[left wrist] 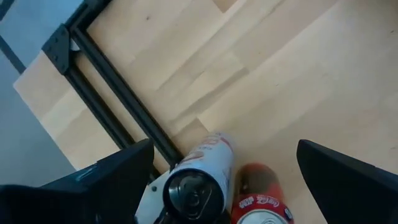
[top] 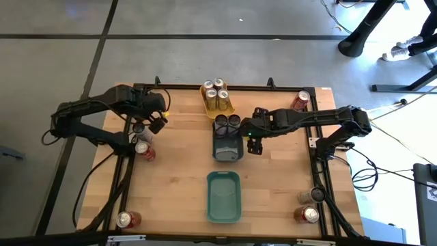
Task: Sort soda cans
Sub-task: Put the top black soda can into the dark green bin
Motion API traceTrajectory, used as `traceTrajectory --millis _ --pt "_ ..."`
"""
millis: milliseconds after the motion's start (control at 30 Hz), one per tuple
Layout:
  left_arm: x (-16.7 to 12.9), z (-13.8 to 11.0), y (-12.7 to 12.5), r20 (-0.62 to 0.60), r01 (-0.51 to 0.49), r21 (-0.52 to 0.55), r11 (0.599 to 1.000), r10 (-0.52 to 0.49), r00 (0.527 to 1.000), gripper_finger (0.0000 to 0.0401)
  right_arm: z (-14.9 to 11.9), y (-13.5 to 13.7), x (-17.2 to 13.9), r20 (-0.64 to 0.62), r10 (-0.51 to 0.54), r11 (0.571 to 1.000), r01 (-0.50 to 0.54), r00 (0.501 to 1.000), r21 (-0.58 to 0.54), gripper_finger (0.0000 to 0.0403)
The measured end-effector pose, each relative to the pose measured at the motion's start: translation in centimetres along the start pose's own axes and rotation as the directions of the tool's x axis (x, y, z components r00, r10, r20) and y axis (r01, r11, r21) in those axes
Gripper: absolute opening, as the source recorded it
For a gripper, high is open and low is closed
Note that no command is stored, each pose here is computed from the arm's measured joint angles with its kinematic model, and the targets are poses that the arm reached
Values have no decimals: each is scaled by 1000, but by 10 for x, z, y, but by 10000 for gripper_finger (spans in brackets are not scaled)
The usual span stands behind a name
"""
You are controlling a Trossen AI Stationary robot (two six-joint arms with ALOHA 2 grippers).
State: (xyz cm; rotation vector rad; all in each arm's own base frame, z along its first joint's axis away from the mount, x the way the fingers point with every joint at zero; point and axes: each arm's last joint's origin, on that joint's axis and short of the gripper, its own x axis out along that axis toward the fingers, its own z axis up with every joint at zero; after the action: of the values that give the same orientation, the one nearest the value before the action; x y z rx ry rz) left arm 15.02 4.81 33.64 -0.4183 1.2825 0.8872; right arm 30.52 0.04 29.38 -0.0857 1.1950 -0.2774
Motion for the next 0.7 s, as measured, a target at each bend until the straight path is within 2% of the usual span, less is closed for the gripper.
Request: traceTrajectory --millis 133,400,700 --pt "14 -3 1 -57 -23 52 998 26 998 383 0 0 0 1 9 1000 -9 1000 2 360" --pt "47 -12 4 -220 7 196 981 37 975 383 0 0 0 2 9 1000 -9 1000 3 360" --pt "72 -24 6 -328 20 276 961 75 942 383 3 0 0 28 12 1000 -12 1000 10 360"
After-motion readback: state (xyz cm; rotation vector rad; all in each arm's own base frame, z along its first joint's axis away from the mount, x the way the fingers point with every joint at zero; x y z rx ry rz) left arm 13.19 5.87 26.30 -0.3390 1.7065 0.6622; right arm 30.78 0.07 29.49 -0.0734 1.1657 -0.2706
